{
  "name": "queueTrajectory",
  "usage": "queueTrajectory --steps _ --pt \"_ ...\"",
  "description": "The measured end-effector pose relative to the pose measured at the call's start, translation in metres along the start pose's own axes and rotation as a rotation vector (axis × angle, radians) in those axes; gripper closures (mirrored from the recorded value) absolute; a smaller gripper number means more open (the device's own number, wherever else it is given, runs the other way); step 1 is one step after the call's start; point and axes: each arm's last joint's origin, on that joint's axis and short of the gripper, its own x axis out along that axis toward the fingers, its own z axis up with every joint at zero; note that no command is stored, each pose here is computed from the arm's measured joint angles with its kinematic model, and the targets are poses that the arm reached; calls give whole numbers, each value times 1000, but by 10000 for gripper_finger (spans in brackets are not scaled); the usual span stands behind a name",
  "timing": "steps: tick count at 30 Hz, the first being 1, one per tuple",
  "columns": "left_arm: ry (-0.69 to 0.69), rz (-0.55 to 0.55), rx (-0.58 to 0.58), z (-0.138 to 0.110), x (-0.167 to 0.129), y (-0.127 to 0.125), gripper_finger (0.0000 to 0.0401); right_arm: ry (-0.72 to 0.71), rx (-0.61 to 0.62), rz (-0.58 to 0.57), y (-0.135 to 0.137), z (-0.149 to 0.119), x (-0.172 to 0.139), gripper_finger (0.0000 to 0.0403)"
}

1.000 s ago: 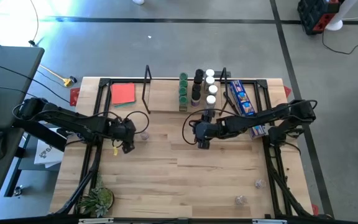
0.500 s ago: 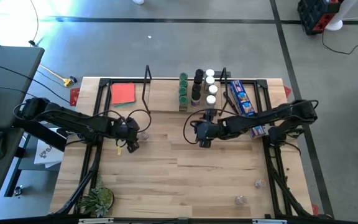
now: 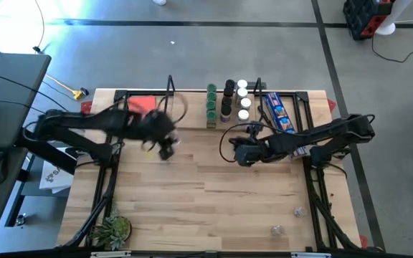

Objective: Shelf spices
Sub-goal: Put the top left brown seasoning bottle on the shelf aligned with the other brown seasoning bottle, then put the top brown seasoning bottle on the shelf aligned with the other brown seasoning bottles

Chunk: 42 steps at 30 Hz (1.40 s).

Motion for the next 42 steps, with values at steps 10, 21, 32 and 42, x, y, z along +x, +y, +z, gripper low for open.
queueTrajectory --steps 10,21,32,42 --pt "103 168 68 96 119 115 233 -17 60 -5 27 -19 -8 116" --pt "242 157 -83 74 215 202 214 -118 170 -55 33 -21 -29 116" --pt "202 118 -93 76 217 201 182 -163 199 -57 21 -20 -41 116" --pt "184 175 -28 86 205 203 143 -172 201 -60 21 -19 -41 116"
